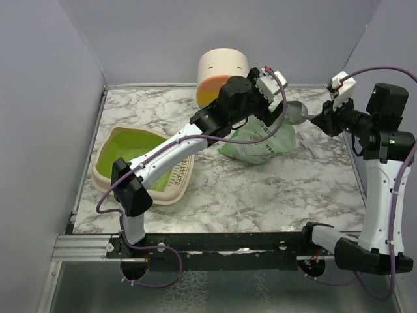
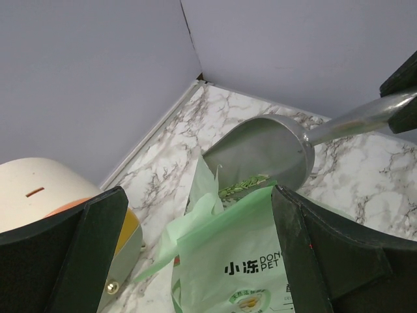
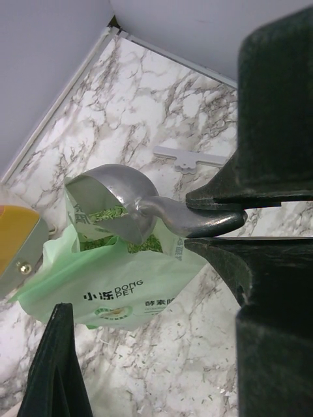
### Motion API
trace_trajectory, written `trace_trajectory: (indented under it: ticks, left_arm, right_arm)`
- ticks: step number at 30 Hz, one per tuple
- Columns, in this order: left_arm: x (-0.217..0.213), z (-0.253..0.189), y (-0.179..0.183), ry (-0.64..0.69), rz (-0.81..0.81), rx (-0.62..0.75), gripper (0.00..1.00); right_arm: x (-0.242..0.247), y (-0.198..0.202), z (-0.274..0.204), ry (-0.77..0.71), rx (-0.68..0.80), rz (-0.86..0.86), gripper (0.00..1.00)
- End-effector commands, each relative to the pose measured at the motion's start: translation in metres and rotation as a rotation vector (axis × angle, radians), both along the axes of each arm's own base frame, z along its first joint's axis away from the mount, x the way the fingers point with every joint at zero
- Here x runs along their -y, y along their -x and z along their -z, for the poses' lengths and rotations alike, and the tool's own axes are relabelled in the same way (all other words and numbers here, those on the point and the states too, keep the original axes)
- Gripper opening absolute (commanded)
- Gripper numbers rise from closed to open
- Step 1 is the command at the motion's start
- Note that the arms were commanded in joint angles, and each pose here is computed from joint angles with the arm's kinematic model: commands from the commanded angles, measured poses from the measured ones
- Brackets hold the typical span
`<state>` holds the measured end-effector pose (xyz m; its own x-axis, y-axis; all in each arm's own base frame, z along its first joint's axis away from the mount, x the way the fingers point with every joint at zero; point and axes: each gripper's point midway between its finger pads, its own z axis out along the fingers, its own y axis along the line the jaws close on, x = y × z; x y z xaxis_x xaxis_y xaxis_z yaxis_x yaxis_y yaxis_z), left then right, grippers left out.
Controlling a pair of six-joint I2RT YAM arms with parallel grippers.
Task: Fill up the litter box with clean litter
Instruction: Pick up the spatula from the cat litter bag.
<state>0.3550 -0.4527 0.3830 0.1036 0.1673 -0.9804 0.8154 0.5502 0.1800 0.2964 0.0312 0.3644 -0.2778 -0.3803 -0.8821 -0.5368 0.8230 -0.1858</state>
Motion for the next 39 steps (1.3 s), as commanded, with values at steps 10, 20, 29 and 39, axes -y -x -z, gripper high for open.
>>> trace_trajectory:
  ticks: [10,20,29,39]
  left_arm:
    - [-0.01,-0.025,-0.001,0.078,0.014,0.014,0.95]
    - [-0.027,-0.033,-0.009,0.21,0.067,-0.072,0.99]
    - [-0.056,-0.056,-0.01,0.381,0.196,-0.177,0.99]
    - [-0.074,-0.047,-0.007,0.434,0.455,-0.404,0.92]
  right_arm:
    - [0.004,0.026,-0.029,0.032,0.096,0.044,0.01]
    - [0.012,0.039,-0.081,0.054,0.225,0.112,0.01]
    - [-0.011,0.049,-0.091,0.011,0.282,-0.007,0.01]
    - [-0.042,0.076,-0.121,-0.049,0.404,-0.162,0.01]
